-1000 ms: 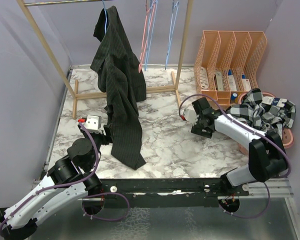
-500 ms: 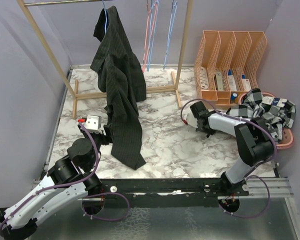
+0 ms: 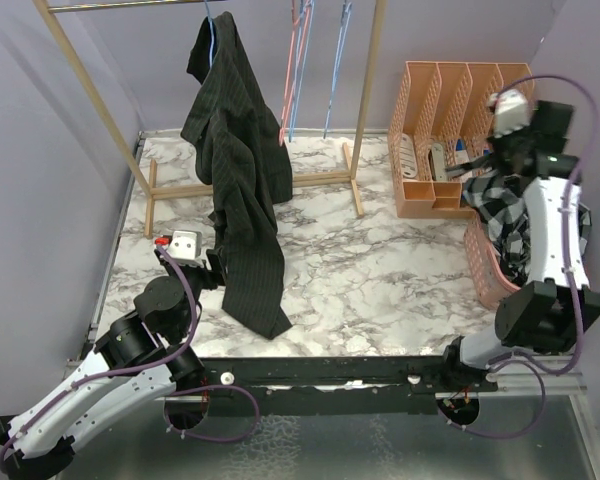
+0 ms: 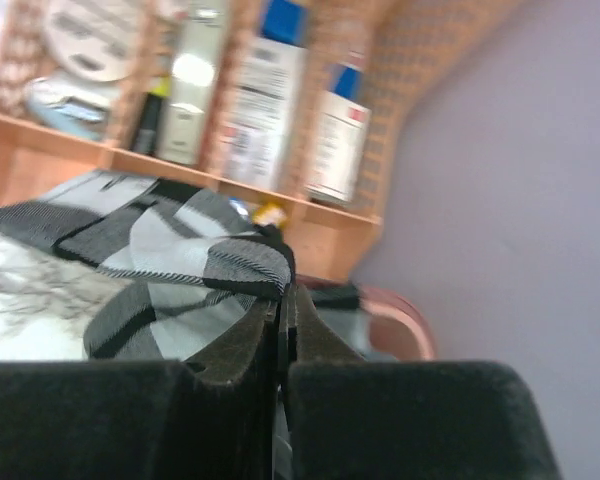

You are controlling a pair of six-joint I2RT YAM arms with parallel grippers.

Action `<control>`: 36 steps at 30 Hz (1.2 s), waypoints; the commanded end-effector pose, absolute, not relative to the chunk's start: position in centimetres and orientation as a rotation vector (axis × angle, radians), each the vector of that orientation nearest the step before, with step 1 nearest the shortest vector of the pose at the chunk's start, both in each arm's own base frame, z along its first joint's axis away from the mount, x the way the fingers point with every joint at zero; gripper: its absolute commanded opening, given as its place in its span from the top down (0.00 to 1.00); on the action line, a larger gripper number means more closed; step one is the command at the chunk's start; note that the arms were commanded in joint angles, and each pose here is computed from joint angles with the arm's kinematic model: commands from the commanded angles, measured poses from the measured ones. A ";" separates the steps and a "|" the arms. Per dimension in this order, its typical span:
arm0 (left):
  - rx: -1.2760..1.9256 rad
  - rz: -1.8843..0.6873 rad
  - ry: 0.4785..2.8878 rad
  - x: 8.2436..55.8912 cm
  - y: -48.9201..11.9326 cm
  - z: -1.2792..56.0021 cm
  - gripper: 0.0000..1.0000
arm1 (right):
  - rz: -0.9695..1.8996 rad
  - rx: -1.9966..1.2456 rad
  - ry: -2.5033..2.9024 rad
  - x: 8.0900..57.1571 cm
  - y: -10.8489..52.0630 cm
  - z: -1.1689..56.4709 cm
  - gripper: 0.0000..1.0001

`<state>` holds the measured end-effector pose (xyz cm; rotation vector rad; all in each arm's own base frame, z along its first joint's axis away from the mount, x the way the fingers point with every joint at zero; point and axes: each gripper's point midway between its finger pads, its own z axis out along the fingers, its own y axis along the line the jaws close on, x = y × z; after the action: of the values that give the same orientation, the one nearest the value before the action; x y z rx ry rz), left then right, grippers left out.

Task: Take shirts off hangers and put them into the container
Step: Place the shirt in the bin.

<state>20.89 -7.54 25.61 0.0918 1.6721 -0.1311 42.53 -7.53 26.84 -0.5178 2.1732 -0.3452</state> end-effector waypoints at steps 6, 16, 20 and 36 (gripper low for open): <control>0.060 -0.111 1.667 21.0 -6.9 25.8 0.35 | -0.354 -0.281 2.159 34.1 -17.8 28.3 0.99; 0.069 -0.107 1.671 21.1 -7.1 25.6 0.35 | -0.220 -0.419 2.381 27.6 -15.0 15.3 0.99; 0.072 -0.103 1.676 21.2 -7.2 25.5 0.35 | -0.091 -0.444 2.527 25.9 -14.1 9.1 0.99; 0.082 -0.092 1.687 21.3 -7.4 25.1 0.34 | 0.201 -0.441 2.681 24.7 -12.3 4.1 0.87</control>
<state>21.11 -7.66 25.25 0.0981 1.6870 -0.1126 29.57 -15.85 7.07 -0.4643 2.4964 -0.0744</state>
